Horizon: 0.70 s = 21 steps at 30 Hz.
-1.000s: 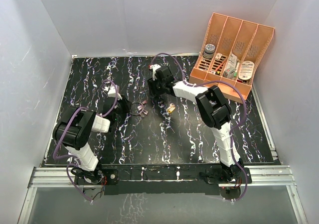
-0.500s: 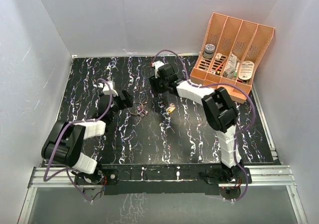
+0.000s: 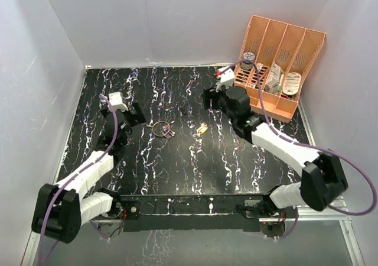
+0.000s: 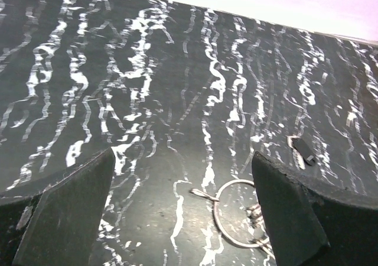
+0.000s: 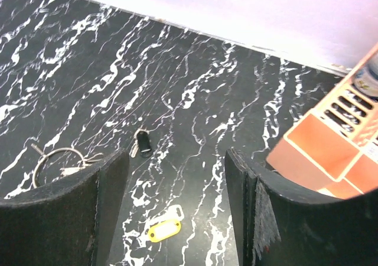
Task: Remove the keys from the keyring
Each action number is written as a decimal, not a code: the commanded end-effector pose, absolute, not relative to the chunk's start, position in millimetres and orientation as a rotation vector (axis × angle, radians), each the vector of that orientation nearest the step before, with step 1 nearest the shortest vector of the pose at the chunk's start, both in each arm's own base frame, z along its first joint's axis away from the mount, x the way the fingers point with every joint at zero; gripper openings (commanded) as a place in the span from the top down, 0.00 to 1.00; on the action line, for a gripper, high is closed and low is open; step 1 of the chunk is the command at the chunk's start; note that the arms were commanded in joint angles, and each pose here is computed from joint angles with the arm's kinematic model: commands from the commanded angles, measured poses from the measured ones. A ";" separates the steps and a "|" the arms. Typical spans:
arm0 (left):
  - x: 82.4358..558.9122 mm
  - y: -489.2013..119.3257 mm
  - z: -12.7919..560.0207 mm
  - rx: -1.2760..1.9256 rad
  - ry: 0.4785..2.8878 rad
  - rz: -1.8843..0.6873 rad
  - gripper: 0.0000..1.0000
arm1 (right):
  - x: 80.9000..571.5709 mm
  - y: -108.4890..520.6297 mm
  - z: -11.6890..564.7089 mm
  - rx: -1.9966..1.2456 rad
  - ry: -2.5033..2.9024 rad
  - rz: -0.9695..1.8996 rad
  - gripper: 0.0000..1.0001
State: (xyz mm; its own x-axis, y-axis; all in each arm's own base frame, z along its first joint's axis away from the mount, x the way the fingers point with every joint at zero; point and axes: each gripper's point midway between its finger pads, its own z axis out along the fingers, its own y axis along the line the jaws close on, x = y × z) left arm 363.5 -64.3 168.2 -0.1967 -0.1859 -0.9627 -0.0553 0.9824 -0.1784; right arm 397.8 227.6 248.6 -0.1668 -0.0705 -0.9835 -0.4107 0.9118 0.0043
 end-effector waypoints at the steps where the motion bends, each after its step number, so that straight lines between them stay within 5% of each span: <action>1: 351.1 -25.6 181.9 -0.281 1.762 0.108 0.01 | 389.0 192.9 293.3 -0.208 1.565 0.255 0.35; 21: 334.9 -16.2 195.2 -0.260 1.700 0.158 0.01 | 337.7 89.9 298.9 0.019 1.364 0.090 0.15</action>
